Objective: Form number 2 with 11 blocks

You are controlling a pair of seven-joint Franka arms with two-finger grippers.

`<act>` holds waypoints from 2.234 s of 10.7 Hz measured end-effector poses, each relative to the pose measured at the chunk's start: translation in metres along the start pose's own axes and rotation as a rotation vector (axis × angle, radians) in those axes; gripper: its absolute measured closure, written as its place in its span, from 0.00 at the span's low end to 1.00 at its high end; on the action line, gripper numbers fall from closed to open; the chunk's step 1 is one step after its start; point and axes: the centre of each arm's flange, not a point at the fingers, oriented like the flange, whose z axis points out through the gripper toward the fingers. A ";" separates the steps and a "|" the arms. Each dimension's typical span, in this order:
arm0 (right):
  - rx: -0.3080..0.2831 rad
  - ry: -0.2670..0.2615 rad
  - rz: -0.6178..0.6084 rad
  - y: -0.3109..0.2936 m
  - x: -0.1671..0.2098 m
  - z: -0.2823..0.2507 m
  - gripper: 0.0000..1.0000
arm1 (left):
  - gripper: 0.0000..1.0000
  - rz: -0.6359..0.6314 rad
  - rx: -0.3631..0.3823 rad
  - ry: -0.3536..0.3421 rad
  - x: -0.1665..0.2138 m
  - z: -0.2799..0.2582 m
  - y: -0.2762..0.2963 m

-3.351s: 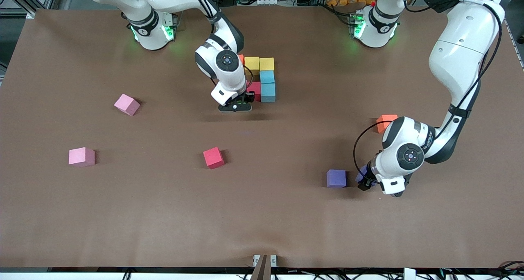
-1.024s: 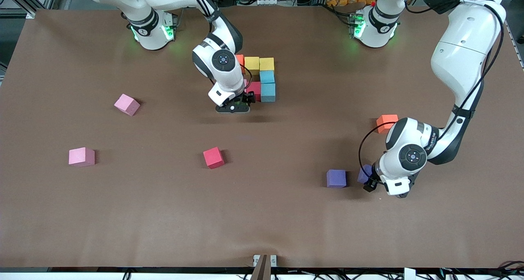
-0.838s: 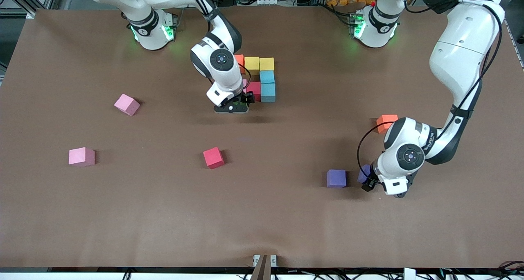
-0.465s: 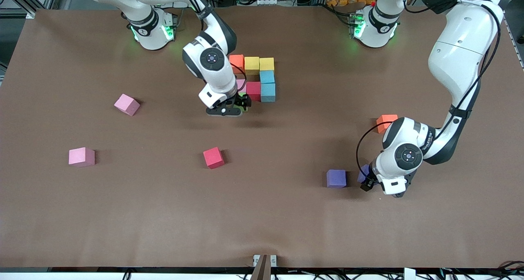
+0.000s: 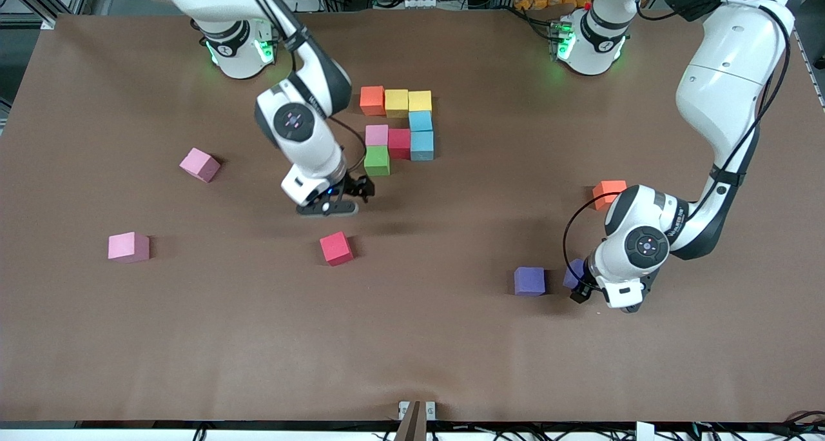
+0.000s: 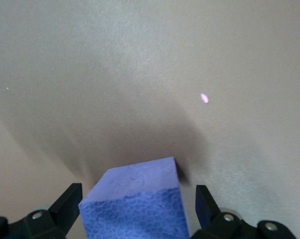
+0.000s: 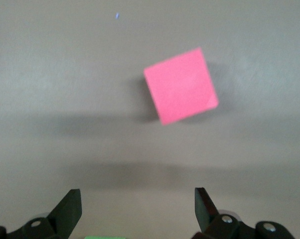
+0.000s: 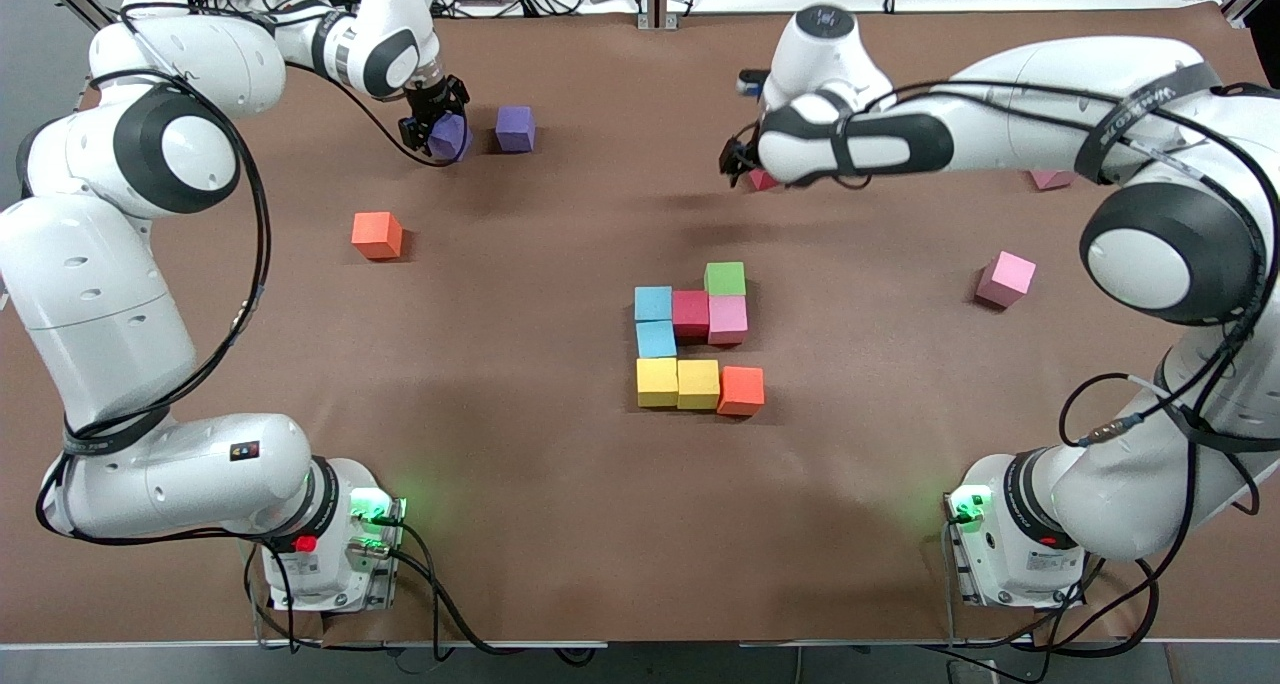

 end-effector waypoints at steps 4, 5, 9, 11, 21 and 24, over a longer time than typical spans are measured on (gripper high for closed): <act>0.005 -0.001 -0.035 0.038 0.061 0.021 0.00 | 0.00 -0.002 -0.028 0.038 0.005 -0.043 0.005; 0.006 -0.001 -0.042 0.043 0.071 0.030 0.00 | 0.00 -0.003 -0.039 0.053 0.006 -0.059 0.005; 0.009 -0.004 -0.054 0.042 0.083 0.046 0.00 | 0.00 0.005 -0.053 0.099 0.005 -0.113 0.003; 0.008 -0.009 -0.061 0.042 0.083 0.048 0.00 | 0.00 0.022 -0.045 0.103 -0.007 -0.132 0.004; 0.000 -0.046 -0.161 0.036 0.074 0.073 0.00 | 0.00 0.079 -0.024 0.063 -0.031 -0.198 -0.006; -0.007 -0.067 -0.200 0.036 0.070 0.088 0.04 | 0.00 0.121 -0.013 0.059 -0.020 -0.194 -0.012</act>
